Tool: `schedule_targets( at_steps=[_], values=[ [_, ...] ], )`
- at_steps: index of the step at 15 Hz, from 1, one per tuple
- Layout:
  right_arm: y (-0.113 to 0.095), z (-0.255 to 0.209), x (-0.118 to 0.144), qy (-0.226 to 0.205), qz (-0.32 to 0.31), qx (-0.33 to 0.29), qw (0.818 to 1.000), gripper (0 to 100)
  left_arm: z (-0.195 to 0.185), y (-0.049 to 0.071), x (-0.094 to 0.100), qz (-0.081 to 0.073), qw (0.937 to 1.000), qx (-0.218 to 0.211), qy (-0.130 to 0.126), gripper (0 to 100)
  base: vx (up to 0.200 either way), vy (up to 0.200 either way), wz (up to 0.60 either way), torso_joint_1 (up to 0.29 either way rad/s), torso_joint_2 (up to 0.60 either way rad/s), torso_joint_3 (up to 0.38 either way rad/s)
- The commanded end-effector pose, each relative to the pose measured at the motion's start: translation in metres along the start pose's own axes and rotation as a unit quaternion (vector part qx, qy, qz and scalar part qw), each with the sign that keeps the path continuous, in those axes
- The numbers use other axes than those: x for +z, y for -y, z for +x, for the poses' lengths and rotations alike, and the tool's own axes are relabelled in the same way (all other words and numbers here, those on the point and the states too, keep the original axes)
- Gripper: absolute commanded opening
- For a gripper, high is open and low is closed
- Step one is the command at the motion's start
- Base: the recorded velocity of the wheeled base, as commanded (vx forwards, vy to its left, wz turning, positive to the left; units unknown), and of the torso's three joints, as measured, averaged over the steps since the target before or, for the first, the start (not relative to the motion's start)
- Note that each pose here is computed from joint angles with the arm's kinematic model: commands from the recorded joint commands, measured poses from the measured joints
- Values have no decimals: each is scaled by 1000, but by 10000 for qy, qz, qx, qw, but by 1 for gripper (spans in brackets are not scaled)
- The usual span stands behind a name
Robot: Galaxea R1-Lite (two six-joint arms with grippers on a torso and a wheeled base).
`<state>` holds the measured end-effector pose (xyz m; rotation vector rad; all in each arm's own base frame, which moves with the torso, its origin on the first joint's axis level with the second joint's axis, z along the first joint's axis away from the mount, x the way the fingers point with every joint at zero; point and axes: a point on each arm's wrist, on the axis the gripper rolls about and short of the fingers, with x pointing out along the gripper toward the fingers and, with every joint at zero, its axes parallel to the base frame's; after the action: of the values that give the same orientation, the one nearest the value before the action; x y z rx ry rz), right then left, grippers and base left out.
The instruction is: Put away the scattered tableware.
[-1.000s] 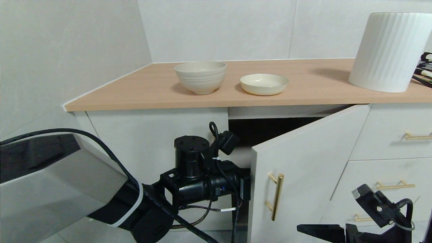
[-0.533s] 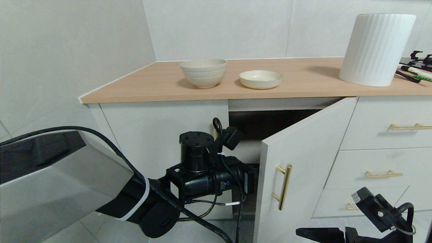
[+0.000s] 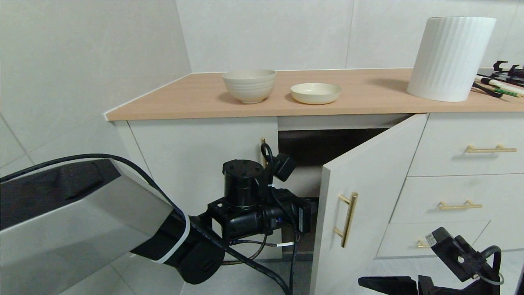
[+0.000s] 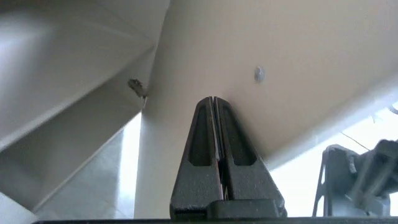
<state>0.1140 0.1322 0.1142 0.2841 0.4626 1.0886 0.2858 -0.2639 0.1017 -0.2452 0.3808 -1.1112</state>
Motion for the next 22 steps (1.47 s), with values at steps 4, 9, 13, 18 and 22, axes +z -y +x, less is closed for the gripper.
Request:
schedule_targets(
  at_steps=[4,9,13,18,22],
  values=[
    [0,0,0,-3,5,4,10000,100,17,-9,-3,0,10000,-6,4,0,0,0,0,0,0,0],
    [-11,-9,6,248,-136,245,9993,100,28,23,3,155,9996,-176,150,0,0,0,0,0,0,0],
    [-36,-35,18,830,-455,863,9918,100,22,115,2,351,9926,-1160,-101,0,0,0,0,0,0,0],
    [-40,-40,19,776,-543,904,9914,100,-1,83,22,291,9972,-670,170,0,0,0,0,0,0,0],
    [-39,-36,20,735,-596,880,9916,100,-50,63,40,246,9984,-23,515,0,0,0,0,0,0,0]
  ],
)
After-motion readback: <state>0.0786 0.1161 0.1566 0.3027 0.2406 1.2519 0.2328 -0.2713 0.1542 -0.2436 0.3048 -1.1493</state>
